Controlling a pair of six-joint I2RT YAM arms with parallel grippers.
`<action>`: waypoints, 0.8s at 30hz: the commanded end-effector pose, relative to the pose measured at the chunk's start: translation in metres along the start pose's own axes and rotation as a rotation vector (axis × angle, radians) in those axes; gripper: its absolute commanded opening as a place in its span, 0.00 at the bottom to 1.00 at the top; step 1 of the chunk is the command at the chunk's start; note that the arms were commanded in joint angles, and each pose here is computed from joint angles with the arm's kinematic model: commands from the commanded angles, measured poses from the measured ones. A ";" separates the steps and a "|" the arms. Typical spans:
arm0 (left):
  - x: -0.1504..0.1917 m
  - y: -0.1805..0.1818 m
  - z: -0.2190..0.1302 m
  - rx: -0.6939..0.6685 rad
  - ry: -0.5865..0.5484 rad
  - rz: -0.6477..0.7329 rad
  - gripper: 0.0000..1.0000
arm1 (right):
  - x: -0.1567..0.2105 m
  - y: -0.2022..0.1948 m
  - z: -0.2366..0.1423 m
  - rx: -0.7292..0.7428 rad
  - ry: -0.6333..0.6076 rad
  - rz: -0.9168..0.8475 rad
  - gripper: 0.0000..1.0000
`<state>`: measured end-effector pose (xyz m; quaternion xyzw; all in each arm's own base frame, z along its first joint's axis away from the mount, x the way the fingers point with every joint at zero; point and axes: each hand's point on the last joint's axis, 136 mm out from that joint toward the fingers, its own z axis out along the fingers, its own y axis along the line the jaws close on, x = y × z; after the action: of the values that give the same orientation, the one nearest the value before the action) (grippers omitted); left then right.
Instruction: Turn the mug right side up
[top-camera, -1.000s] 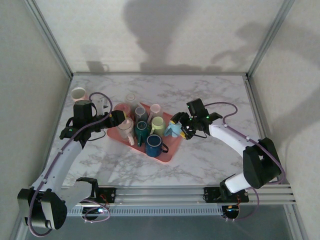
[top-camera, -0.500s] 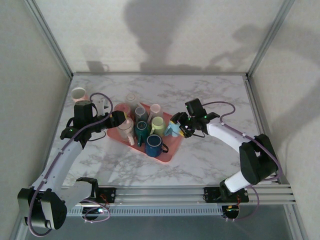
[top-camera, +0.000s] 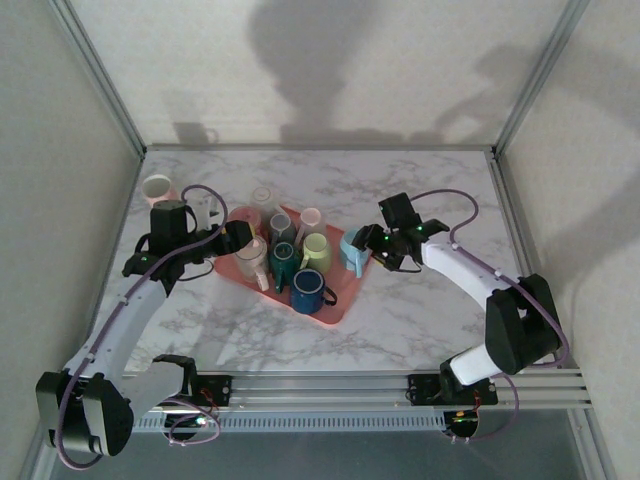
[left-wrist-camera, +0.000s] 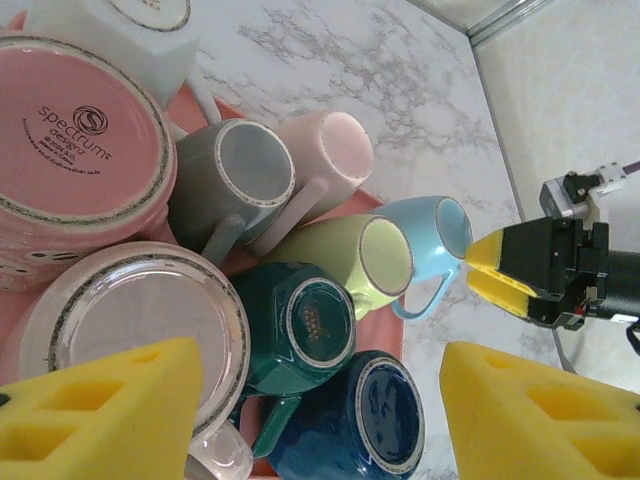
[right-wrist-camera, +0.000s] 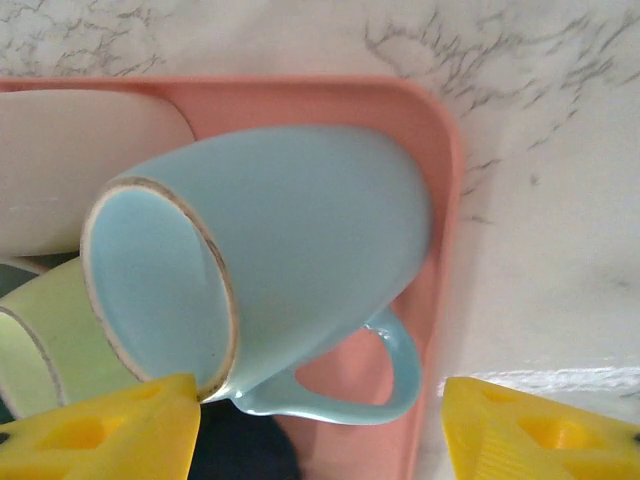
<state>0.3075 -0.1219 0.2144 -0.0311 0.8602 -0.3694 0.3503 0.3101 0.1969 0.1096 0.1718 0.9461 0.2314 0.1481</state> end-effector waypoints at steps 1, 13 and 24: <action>-0.002 -0.006 0.001 0.021 -0.007 0.007 0.64 | -0.001 -0.030 -0.007 0.144 -0.005 -0.111 0.64; 0.000 -0.008 0.002 0.031 0.005 0.026 0.64 | 0.010 -0.009 -0.043 0.027 0.002 -0.469 0.56; -0.001 -0.012 0.002 0.042 0.004 0.030 0.64 | 0.017 -0.003 -0.025 0.174 0.016 -0.541 0.48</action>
<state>0.3069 -0.1253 0.2125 -0.0288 0.8615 -0.3716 0.3449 0.2796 0.1914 0.1236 -0.0618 0.9723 0.1413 0.1757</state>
